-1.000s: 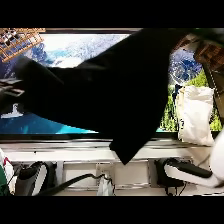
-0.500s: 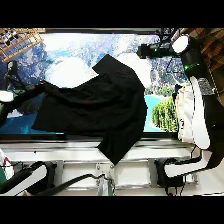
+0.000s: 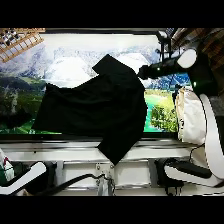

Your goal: Fold the clothes and pants, and hang the long-sleeved shirts on hangers.

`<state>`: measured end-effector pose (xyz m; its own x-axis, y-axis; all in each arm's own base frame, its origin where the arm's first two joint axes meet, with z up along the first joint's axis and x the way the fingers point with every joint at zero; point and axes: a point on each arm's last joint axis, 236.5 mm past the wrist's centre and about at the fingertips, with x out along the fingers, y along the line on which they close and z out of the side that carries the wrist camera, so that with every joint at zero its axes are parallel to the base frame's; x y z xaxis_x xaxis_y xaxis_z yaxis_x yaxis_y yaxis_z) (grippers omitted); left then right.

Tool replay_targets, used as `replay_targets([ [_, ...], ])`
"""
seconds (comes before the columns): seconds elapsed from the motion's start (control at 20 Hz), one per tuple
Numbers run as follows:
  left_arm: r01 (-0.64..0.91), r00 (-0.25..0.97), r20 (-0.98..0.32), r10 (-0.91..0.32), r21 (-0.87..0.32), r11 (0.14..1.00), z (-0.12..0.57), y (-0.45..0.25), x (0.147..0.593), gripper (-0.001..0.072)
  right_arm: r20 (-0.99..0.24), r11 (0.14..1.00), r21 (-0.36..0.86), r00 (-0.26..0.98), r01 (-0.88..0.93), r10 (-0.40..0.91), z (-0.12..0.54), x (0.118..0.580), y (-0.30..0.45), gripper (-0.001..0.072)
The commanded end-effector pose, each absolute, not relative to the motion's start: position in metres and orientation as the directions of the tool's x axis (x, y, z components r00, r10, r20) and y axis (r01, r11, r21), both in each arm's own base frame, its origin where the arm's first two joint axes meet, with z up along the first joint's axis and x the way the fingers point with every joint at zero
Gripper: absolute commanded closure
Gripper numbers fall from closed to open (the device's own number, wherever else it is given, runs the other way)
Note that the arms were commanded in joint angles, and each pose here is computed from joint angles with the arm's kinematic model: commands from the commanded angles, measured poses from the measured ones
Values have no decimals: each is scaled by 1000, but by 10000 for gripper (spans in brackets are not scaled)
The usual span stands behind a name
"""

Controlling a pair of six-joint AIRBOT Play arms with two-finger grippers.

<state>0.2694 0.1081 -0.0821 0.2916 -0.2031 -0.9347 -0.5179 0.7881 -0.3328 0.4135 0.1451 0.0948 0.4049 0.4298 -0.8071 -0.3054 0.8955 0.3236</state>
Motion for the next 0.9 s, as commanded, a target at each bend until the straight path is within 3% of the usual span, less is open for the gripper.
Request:
replay_targets([
  [0.0,-574,199,-948,-248,-318,754,-97,103,229,412,-822,901,321,386,-293,418,65,380,139,386],
  [0.35,-623,213,-946,-244,-324,712,-99,119,216,412,-866,913,332,306,-238,395,8,334,130,386],
  [0.45,-627,249,-936,-249,-352,695,-97,118,224,413,-861,913,333,318,-234,396,7,336,130,427],
  [0.6,-582,345,-893,-288,-445,680,-88,107,250,414,-838,902,370,339,-222,428,13,341,137,421],
  [0.85,-525,266,-892,-365,-451,722,-109,72,260,413,-821,891,398,347,-221,453,21,340,143,421],
])
